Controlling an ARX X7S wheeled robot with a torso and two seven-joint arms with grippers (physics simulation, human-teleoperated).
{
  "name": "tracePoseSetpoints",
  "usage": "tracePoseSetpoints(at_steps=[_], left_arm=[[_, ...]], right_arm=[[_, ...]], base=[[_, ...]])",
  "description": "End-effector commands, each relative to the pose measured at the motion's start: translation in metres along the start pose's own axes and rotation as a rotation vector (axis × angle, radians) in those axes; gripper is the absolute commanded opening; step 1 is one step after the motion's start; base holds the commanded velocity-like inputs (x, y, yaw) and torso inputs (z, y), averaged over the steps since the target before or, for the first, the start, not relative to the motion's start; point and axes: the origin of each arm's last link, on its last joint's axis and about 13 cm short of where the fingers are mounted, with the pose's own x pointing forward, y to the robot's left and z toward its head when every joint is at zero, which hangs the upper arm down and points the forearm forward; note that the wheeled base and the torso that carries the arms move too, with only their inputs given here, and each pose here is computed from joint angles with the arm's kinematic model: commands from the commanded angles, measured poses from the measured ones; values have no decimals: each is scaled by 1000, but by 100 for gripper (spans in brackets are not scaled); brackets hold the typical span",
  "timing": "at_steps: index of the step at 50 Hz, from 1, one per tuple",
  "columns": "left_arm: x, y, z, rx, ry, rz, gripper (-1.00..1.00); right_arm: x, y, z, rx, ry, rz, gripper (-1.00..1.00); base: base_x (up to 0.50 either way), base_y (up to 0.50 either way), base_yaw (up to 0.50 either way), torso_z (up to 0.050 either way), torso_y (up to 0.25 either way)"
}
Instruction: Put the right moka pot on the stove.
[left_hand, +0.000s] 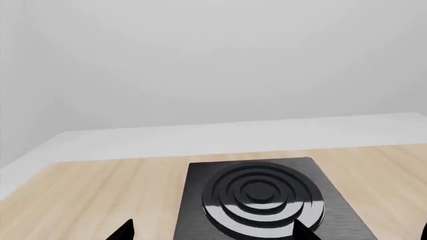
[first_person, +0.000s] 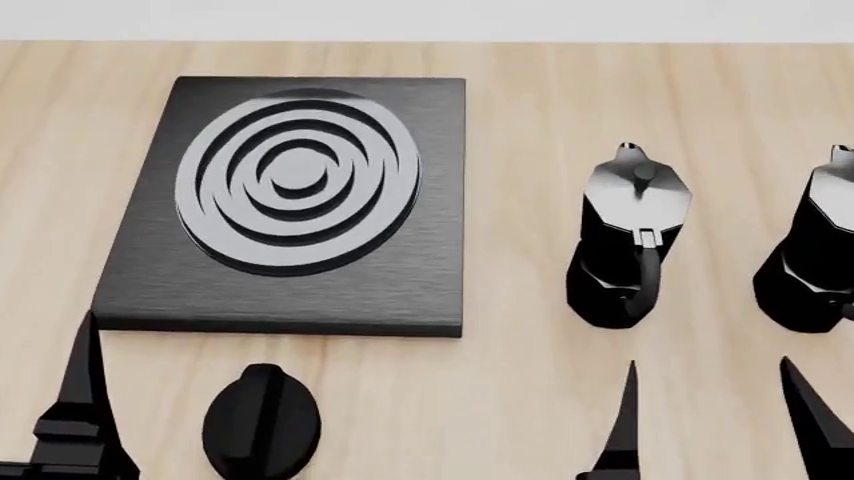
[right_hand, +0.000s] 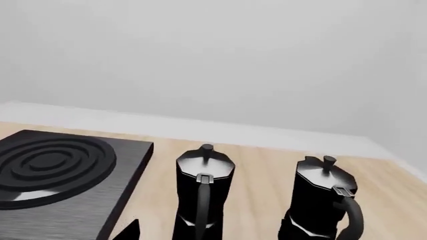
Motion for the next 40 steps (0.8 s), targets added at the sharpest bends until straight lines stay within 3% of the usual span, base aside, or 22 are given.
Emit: tracePoseSetpoints(at_steps=[1, 3, 4, 40], left_arm=[[0, 0, 0, -3, 1, 3, 100], [0, 0, 0, -5, 0, 2, 100], [0, 0, -1, -4, 0, 3, 100], [1, 0, 0, 0, 8, 2, 100]], right_arm=[[-1, -27, 6, 13, -26, -29, 100], [-2, -30, 5, 59, -22, -4, 100], [-1, -33, 3, 22, -23, -44, 100], [6, -72, -3, 51, 9, -117, 100]], base=[[0, 0, 0, 0, 0], [0, 0, 0, 0, 0], [0, 0, 0, 0, 0], [0, 0, 0, 0, 0]])
